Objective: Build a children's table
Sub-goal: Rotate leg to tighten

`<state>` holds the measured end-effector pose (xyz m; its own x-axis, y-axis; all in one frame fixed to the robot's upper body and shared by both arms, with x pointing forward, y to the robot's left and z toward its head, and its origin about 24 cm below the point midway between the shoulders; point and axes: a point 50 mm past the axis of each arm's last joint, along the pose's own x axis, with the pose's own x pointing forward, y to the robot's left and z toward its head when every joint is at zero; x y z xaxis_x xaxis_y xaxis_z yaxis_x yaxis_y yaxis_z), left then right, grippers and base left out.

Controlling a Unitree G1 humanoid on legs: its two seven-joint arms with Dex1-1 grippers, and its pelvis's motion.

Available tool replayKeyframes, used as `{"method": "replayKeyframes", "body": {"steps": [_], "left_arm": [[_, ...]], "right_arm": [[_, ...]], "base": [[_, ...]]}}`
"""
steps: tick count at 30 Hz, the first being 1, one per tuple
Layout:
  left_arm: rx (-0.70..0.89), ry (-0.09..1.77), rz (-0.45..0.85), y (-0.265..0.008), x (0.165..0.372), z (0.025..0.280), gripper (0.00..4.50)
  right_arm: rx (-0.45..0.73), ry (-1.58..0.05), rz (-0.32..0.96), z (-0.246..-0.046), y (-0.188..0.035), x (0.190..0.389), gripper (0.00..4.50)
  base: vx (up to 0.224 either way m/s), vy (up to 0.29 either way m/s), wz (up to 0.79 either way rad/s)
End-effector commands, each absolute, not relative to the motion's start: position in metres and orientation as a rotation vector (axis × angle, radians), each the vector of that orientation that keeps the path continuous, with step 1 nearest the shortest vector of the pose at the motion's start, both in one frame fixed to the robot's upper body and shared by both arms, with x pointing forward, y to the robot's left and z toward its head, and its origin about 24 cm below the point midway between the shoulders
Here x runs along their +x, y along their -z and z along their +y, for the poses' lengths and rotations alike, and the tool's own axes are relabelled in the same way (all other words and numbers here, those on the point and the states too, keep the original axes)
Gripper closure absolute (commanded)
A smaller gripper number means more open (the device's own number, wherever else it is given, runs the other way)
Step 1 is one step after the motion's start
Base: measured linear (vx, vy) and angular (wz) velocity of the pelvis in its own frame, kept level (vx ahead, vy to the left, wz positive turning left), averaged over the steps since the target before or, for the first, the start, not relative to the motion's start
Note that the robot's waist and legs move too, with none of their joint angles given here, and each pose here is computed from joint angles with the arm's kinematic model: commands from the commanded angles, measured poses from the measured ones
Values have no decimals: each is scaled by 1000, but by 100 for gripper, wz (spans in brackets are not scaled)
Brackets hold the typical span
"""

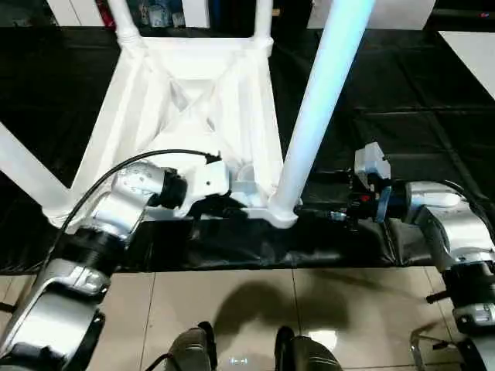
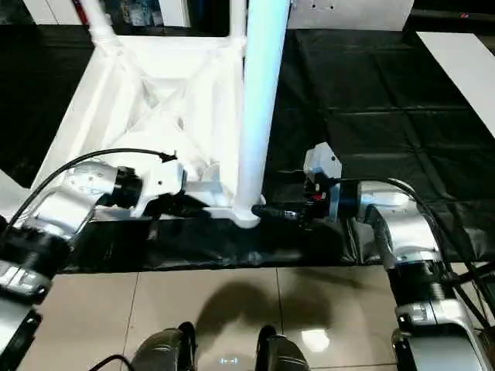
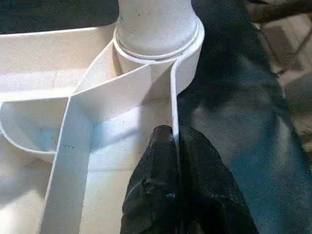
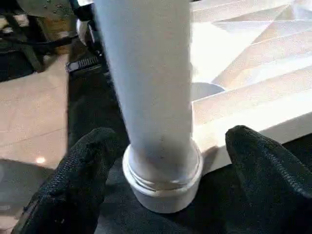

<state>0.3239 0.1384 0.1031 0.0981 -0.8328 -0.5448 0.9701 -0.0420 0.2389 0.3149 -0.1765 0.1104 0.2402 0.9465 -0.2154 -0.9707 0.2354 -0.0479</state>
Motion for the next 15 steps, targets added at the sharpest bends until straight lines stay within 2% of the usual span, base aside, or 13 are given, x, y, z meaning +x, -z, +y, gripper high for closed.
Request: {"method": "replayKeyframes", "body": {"steps": [1,10,12,13,15], "left_arm": [[675,1607,270,-99,313,127,450],[683,1621,267,-100,311,125,450],[682,1624,267,-100,310,124,450],[682,1625,267,-100,310,124,450],[682,1627,268,-100,310,124,450]], "right_arm": [[-181,-1371,150,-174,-112,316,97],[-161,-1470,143,-155,-110,318,181],[-160,-1486,144,-154,-110,318,186],[-159,-1496,146,-153,-109,318,208],[-154,-1513,147,-152,-109,317,218]], "base": [[0,0,0],[0,0,0],[0,0,0],[0,0,0],[0,0,0]]}}
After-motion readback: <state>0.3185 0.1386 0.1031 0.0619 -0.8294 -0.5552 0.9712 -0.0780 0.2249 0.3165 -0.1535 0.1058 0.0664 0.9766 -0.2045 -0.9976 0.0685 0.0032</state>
